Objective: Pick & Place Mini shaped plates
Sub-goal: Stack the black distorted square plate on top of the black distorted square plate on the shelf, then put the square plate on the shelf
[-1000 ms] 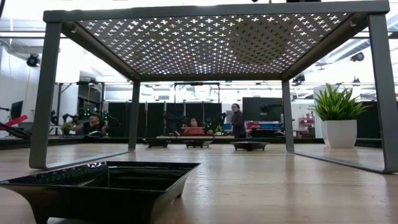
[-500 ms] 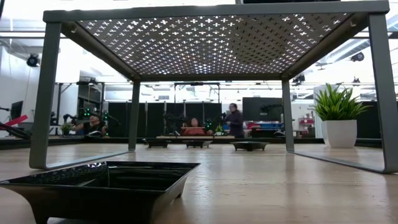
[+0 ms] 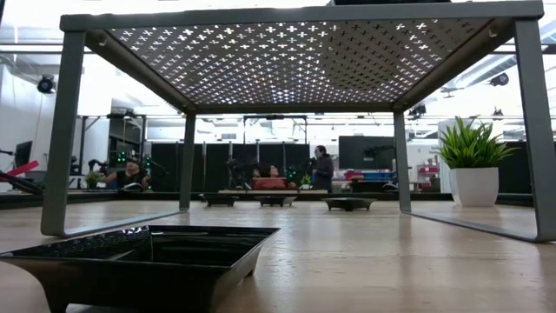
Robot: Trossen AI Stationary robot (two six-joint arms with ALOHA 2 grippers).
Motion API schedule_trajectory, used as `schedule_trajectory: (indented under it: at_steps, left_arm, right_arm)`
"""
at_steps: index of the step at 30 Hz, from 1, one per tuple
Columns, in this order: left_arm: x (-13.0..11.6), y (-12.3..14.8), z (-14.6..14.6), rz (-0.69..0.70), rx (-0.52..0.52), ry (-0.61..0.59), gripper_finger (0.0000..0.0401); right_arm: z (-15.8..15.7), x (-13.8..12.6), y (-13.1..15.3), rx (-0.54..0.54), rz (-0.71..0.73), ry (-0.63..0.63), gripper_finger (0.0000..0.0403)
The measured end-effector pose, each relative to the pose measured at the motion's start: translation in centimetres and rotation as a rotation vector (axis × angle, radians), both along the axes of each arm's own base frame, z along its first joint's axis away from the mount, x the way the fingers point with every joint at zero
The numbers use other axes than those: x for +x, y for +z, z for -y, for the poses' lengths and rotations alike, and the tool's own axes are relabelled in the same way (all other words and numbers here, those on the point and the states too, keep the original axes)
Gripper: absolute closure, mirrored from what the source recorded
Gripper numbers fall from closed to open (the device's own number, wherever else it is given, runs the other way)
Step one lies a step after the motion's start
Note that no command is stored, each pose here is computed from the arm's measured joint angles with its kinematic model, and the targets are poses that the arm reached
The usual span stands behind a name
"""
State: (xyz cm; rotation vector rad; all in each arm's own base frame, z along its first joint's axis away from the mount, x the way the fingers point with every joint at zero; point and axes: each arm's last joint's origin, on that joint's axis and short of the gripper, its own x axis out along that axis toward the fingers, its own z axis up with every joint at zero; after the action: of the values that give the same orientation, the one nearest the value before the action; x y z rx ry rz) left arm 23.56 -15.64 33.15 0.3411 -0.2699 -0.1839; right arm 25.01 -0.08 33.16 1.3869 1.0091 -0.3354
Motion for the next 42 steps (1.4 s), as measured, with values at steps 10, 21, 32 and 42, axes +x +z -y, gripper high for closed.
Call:
schedule_trajectory:
  at_steps: [10,21,32,42]
  left_arm:
    - [0.0,0.0,0.0,-0.003,-0.011,-0.004,0.0249]
    - [0.0,0.0,0.0,-0.004,-0.012,-0.004,0.0249]
    - [0.0,-0.1,0.0,-0.008,-0.013,-0.004,0.0249]
    - [0.0,-0.1,0.0,-0.009,-0.013,-0.004,0.0249]
  right_arm:
    - [0.0,0.1,-0.2,-0.001,-0.005,0.004,0.0394]
    - [0.0,1.1,-1.1,-0.028,-0.009,0.049,0.0394]
    - [0.0,1.1,-1.2,-0.044,-0.005,0.065,0.037]
    - [-0.1,1.0,0.1,-0.013,0.047,0.109,0.0298]
